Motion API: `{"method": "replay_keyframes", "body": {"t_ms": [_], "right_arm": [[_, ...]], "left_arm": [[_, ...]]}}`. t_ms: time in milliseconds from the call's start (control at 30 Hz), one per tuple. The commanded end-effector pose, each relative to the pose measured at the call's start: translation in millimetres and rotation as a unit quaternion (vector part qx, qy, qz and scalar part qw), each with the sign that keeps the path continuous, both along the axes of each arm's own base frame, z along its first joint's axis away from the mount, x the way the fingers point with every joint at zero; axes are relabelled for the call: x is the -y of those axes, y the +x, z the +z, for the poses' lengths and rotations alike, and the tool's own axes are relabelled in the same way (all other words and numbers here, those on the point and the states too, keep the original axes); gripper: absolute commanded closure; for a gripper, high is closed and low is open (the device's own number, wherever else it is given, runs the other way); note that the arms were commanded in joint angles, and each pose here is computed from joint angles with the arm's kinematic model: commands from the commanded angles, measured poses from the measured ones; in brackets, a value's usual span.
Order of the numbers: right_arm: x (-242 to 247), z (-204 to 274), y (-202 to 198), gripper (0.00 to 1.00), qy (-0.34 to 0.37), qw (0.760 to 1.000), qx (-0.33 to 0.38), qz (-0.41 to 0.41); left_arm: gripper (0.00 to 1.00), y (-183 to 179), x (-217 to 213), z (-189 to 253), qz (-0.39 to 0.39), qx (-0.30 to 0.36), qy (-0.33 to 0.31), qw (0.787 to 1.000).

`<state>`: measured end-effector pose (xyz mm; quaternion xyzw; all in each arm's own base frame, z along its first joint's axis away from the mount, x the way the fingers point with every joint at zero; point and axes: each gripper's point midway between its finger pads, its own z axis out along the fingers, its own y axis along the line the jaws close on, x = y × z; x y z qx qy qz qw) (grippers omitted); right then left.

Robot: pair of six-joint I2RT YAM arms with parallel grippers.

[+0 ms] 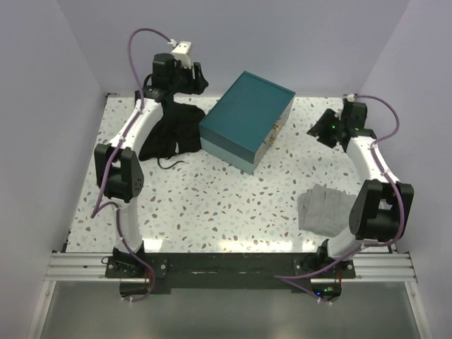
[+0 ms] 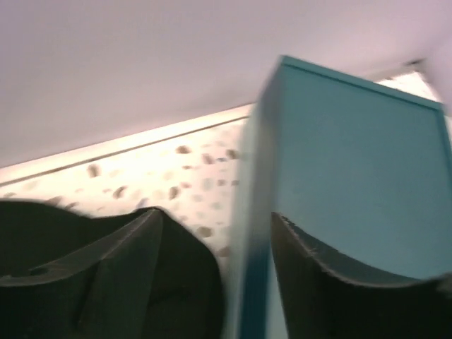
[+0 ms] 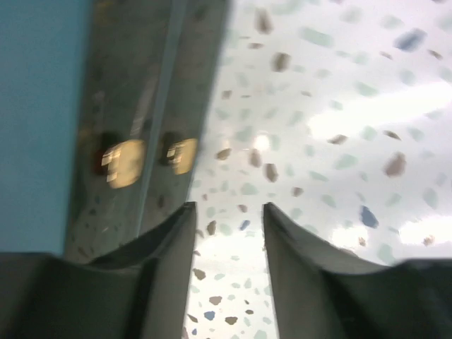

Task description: Sort the tools into containers

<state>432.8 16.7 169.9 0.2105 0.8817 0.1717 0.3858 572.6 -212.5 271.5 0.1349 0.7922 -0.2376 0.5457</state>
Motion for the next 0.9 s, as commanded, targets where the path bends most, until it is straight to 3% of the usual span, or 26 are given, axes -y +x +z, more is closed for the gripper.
{"method": "replay_keyframes", "body": {"t_ms": [0,133,267,400,533,667,867], "right_arm": [[32,-44,-15,0.38,0.096,0.987,-0.076,-0.103],[39,-55,-17,0.27,0.094,0.985,-0.091,-0.11],[45,-50,-8,0.01,0.075,0.989,-0.078,-0.102],[46,-25,12,0.01,0.044,0.996,-0.036,-0.067],[40,29,46,0.01,-0.023,0.999,0.044,-0.009],[36,68,69,0.01,-0.094,0.99,0.103,0.031],[27,116,84,0.01,-0.146,0.973,0.167,0.056]], "left_arm": [[0.18,16,-45,-11,0.099,-0.007,0.02,0.995],[0.0,13,-61,-37,0.103,-0.017,0.062,0.993],[0.0,9,-79,-34,0.113,-0.001,0.095,0.989],[0.0,8,-103,-13,0.135,0.046,0.142,0.98],[0.0,4,-123,44,0.169,0.127,0.154,0.965],[0.0,5,-130,93,0.183,0.186,0.166,0.951],[0.0,3,-135,149,0.204,0.251,0.157,0.933]]}}
